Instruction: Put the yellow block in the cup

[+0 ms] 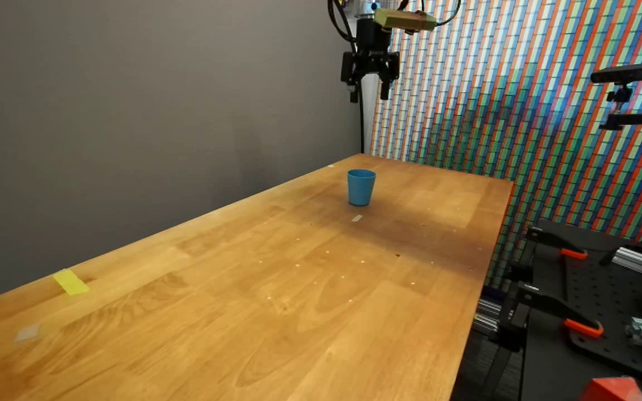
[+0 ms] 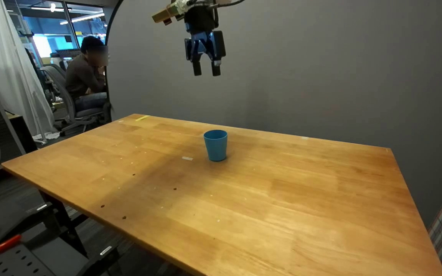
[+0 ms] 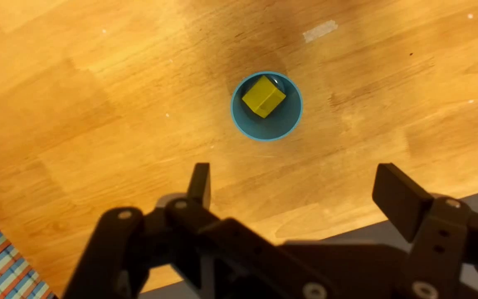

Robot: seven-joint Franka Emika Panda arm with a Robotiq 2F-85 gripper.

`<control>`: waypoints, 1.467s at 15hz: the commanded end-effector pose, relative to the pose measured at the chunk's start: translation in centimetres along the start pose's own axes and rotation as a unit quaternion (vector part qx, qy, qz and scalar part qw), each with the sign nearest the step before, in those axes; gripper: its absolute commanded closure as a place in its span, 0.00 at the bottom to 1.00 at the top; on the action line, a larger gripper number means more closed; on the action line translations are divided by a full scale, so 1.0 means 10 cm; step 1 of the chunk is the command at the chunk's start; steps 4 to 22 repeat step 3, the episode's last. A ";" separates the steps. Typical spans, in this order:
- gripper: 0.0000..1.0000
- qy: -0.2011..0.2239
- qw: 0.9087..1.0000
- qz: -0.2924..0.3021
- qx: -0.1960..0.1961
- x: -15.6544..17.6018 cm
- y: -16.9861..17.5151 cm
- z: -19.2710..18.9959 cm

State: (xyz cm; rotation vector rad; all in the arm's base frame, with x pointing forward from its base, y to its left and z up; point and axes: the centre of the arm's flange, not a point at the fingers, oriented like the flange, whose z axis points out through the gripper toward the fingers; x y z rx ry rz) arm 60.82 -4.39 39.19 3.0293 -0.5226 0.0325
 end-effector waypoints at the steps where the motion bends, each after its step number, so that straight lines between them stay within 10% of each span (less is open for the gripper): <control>1: 0.00 -0.003 1.000 0.000 -0.001 0.00 0.00 0.04; 22: 0.00 -0.013 1.000 0.002 -0.005 0.03 0.02 0.20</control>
